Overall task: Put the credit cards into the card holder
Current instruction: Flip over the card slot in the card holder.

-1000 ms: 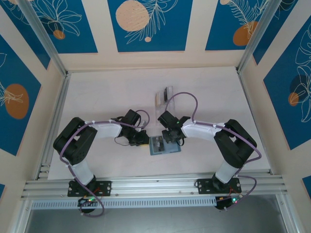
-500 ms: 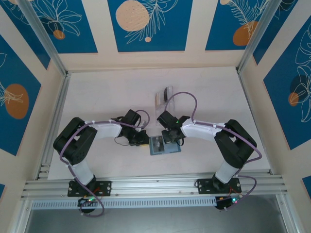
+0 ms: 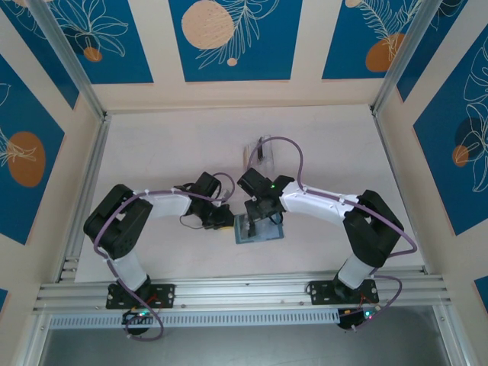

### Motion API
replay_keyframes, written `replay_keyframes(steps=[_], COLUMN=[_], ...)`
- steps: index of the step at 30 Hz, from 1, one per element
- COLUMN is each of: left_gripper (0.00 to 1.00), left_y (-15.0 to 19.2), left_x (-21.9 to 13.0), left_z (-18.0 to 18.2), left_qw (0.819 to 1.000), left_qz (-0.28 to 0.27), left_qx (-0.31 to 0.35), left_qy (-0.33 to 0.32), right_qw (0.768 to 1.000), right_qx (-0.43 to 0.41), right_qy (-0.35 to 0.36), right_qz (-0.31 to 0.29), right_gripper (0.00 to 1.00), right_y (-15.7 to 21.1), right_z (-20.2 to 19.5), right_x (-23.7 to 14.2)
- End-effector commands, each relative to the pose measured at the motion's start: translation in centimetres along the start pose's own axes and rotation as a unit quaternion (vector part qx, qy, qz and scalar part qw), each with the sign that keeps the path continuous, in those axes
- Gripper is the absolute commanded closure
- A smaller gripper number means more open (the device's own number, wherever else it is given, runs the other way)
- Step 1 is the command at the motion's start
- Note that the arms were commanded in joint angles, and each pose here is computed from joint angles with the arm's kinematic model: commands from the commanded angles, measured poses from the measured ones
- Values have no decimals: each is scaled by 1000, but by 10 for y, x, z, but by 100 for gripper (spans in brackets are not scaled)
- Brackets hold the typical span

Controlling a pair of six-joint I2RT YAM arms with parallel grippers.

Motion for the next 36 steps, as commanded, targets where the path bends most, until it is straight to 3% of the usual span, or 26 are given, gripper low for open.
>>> replay_keyframes(steps=[1, 5, 13, 19, 24, 36], left_gripper=[88, 88, 88, 88, 87, 88], left_y=[13, 13, 12, 12, 12, 11], left_x=[28, 29, 31, 29, 29, 31], left_z=[6, 7, 8, 7, 6, 8], left_qw=[1000, 1000, 1000, 1000, 1000, 1000], left_qz=[21, 22, 23, 21, 21, 23], left_qx=[15, 15, 14, 17, 15, 15], left_qy=[-9, -9, -10, -11, -10, -11], right_qw=[1000, 999, 999, 998, 997, 991], right_qx=[-8, -5, 3, 10, 16, 59], right_qy=[1, 22, -17, -35, -41, -58], right_qz=[23, 37, 51, 54, 65, 101], right_gripper=[100, 95, 71, 63, 56, 54], right_y=[2, 5, 13, 15, 18, 42], right_z=[4, 0, 5, 5, 7, 4], right_x=[-1, -1, 3, 5, 7, 2])
Point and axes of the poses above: each hand's point on the last joint's axis, 136 mm out from that joint toward the fingers, its own x axis out along the fingers, its own z axis along the line the jaws close on, y = z × x, the point moved 8 cm from there along -x, back along the fingers, and after that the axes turned 6 degrees about -x, right-handed, at the moved point
